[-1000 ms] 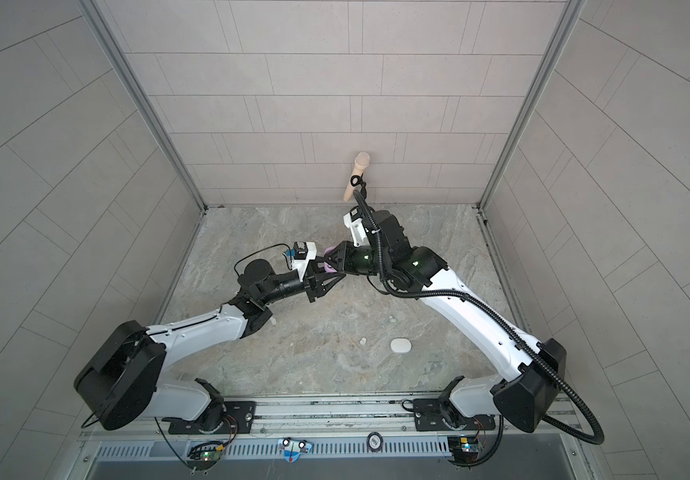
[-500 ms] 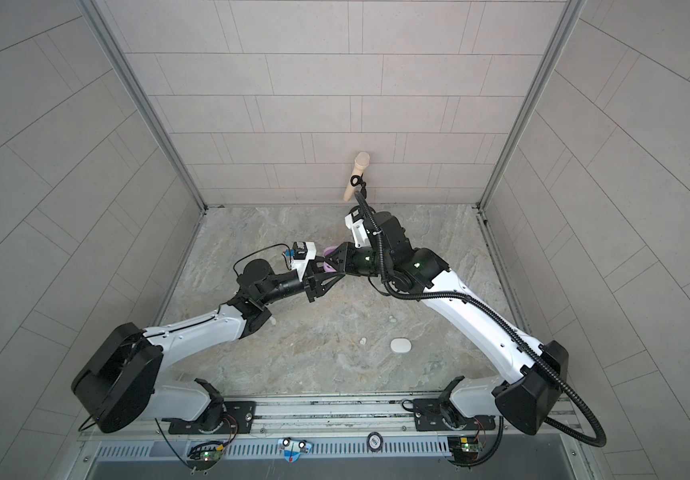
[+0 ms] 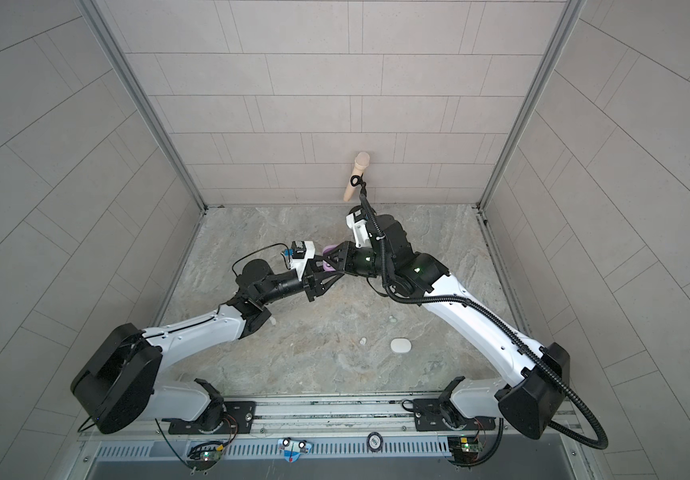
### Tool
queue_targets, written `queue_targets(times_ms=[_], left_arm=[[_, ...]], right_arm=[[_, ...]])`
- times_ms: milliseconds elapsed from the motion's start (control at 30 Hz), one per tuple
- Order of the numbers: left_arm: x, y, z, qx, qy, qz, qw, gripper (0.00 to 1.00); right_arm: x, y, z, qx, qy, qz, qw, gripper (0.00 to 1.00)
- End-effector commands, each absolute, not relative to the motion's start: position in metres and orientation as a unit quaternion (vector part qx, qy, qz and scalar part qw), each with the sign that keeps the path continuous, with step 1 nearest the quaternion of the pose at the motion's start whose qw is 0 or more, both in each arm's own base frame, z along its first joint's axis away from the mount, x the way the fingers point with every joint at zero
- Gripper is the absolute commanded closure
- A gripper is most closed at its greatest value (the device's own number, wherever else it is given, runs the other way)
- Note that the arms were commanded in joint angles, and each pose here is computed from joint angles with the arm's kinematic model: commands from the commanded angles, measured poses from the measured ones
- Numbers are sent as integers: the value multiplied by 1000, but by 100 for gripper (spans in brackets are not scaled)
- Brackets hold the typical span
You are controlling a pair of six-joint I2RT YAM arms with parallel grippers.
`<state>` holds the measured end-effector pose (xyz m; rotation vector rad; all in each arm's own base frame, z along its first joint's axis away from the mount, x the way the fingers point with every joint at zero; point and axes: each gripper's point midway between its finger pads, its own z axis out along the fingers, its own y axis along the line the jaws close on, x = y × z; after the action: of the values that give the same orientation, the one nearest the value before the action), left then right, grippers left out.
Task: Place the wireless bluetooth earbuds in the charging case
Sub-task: 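Press the pink earbud into the empty case slot with the right gripper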
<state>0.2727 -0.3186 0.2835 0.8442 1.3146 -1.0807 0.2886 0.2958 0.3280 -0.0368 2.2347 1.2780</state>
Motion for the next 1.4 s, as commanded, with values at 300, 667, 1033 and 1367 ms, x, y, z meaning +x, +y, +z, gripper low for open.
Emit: queue_targets(times_ms=[300,667,1033,1367], left_arm=[[260,-313,328,362,502,-475,626,78],[259,-312,331,363,500,-473,628,79],[265,-309,326,360,507,-466,629,79],[268,-310,324,361,510,-465,628,78]], right_arm=[[280,292,327,-6,832,480,276,80],[279,290,330,-9,833,478,279,68],[273,283,335,-8,839,466,280,63],[264,292,336,-29,845,464,264,61]])
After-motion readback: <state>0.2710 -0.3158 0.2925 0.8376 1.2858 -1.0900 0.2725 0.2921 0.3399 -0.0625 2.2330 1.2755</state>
